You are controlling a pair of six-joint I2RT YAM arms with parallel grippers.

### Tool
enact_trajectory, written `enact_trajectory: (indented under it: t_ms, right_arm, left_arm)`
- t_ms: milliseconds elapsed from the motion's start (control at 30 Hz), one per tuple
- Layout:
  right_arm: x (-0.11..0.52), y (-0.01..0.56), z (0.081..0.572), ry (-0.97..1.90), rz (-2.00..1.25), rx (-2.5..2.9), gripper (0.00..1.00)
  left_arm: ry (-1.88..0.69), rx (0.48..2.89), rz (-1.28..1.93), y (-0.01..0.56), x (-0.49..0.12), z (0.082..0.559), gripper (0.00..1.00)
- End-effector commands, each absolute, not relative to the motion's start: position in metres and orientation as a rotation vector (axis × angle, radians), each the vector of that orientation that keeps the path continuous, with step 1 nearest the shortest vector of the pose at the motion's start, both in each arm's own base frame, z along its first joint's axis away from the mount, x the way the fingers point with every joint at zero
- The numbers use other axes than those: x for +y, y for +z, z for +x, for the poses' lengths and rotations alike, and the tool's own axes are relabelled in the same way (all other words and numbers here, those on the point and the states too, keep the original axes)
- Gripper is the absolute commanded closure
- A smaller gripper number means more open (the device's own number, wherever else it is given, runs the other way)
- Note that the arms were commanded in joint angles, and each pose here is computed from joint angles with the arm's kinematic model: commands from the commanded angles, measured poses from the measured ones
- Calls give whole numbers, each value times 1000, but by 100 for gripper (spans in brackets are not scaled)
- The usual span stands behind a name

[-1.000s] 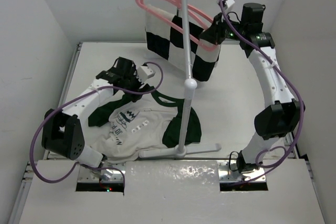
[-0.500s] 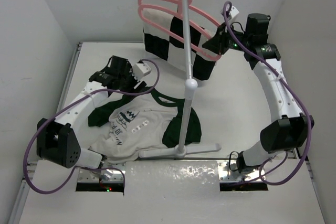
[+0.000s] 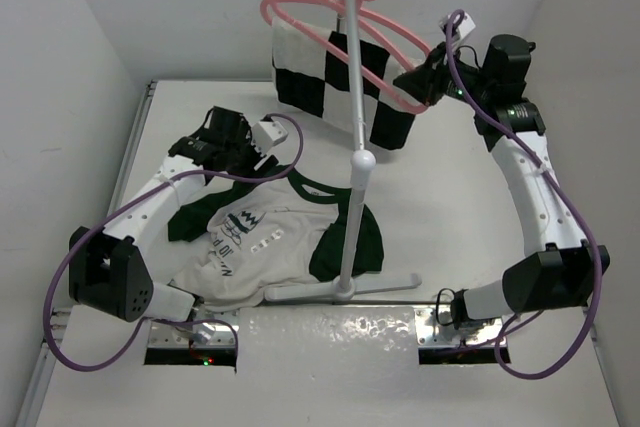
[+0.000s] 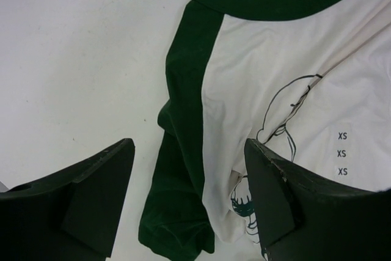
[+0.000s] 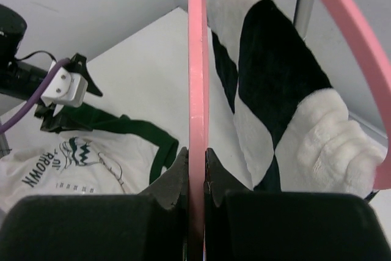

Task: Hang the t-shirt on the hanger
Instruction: Pick up the hanger from the clothesline, then place the T-shirt on the hanger.

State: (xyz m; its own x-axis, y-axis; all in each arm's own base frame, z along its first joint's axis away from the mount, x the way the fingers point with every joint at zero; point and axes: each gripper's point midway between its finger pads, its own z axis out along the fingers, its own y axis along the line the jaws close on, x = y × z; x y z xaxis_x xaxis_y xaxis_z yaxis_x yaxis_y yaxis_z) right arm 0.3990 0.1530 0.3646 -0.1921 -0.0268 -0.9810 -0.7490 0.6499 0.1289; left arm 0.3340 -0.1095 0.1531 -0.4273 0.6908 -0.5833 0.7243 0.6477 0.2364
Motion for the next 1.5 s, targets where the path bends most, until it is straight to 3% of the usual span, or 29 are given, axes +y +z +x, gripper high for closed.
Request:
enact_trajectory:
  t_ms: [0,433,833,1233,1400,1467]
  right_arm:
    - [153,410,402,713,-642,1498,100]
    - [146,355,370,824,-684,1588,100]
    - [151,299,319,913,-745,1683,100]
    - [158,268,300,1032,-782,1727,100]
    - [162,257,290,1101,-791,1738,100]
    - [163,255,287,1111,-800,1737,100]
  left_arm:
    - [-61,2170,1068,167,-109,339,30]
    - [-69,2095,1053,203,-113,343,30]
    - [-351,1592,1141,354,-178,385,24]
    - [-408,1442,1404,324,-243,414,15]
    - [-405,1456,1464,302,-249,432,17]
    - [-409,1453,1494,295,-249,431,23]
